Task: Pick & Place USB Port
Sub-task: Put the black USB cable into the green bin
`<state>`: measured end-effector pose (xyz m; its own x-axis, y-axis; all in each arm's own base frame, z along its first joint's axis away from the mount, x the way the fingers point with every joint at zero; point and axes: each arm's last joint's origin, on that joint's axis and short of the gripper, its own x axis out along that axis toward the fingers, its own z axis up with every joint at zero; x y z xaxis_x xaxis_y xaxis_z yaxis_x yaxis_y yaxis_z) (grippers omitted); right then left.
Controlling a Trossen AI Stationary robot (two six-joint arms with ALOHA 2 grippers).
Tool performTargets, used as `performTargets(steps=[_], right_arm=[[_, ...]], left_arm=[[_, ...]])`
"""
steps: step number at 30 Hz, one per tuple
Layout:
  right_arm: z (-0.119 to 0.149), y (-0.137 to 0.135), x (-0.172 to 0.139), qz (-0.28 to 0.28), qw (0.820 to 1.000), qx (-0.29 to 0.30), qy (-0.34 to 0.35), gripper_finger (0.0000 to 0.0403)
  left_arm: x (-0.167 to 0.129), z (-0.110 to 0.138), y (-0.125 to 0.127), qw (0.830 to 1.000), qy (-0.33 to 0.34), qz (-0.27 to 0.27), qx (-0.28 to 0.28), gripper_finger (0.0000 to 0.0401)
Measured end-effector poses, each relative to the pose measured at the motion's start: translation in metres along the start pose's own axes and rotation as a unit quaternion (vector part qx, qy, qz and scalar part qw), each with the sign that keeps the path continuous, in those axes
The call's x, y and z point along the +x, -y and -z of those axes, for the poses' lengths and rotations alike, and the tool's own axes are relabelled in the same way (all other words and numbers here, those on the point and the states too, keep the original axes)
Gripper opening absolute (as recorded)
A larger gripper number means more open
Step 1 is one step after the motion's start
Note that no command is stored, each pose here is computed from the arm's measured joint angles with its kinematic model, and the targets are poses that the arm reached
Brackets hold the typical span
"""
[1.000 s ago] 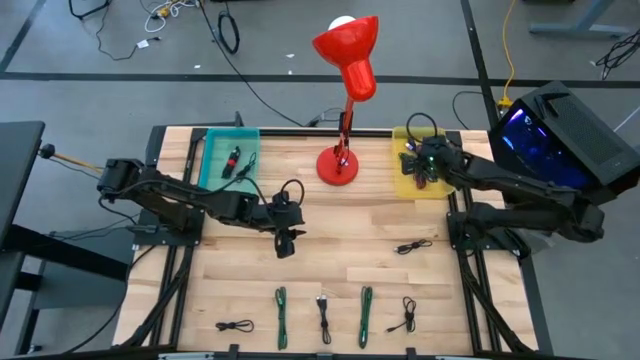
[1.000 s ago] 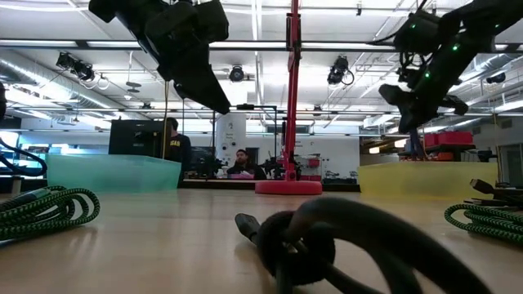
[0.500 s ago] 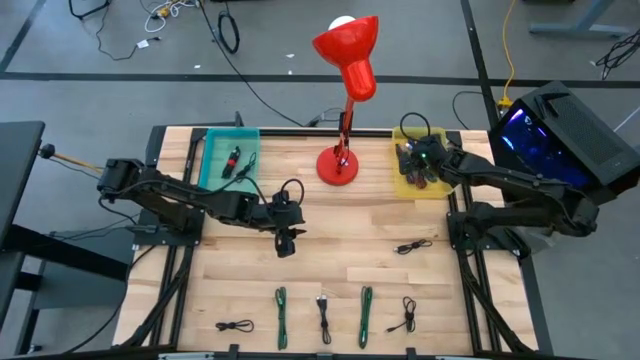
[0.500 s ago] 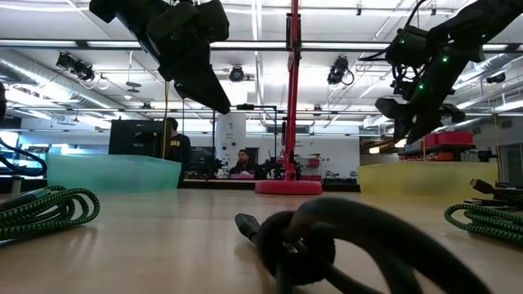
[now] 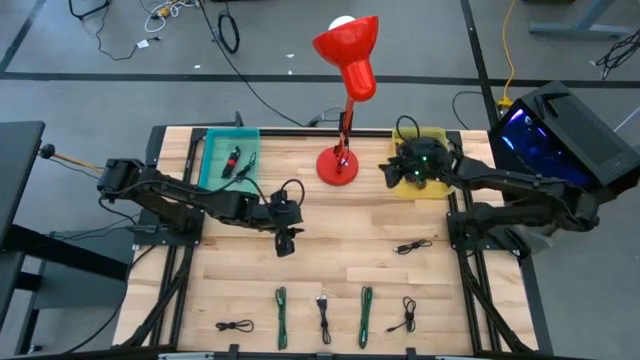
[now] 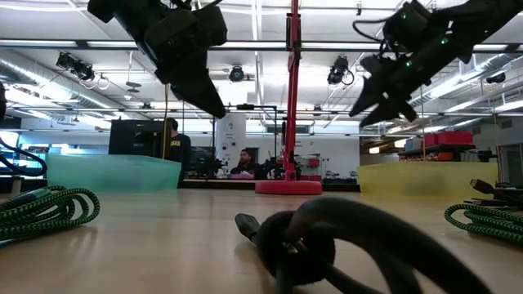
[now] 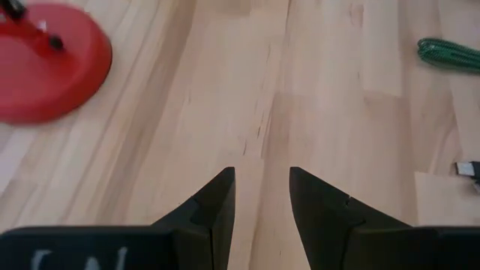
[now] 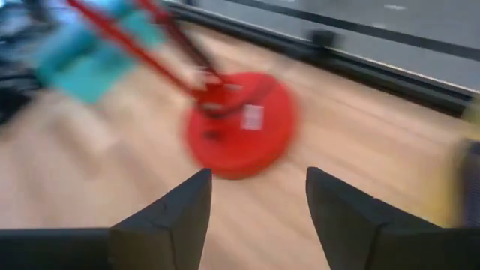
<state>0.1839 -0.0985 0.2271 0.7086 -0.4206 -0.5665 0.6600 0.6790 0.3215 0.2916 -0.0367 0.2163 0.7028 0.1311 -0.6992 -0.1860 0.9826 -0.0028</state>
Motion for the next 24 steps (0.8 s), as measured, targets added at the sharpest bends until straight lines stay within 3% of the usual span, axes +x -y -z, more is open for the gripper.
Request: performTargets(steps=[10, 18, 24], right_arm=[[0.025, -0.07, -0.013, -0.16, 0.986, -0.043, 0.001, 0.0205], [0.062, -0.121, -0.024, -0.22, 0.973, -0.073, 0.01, 0.0206], [0.081, -0.153, -0.029, -0.303, 0.95, -0.076, 0.024, 0.0206]], left_arm=[[-0.004, 0.017, 0.007, 0.995, -0.08, 0.006, -0.051, 0.0131], [-0.017, 0.035, 0.043, 0.983, -0.134, 0.056, -0.114, 0.0131], [-0.032, 0.056, 0.072, 0.966, -0.191, 0.076, -0.155, 0.0131]])
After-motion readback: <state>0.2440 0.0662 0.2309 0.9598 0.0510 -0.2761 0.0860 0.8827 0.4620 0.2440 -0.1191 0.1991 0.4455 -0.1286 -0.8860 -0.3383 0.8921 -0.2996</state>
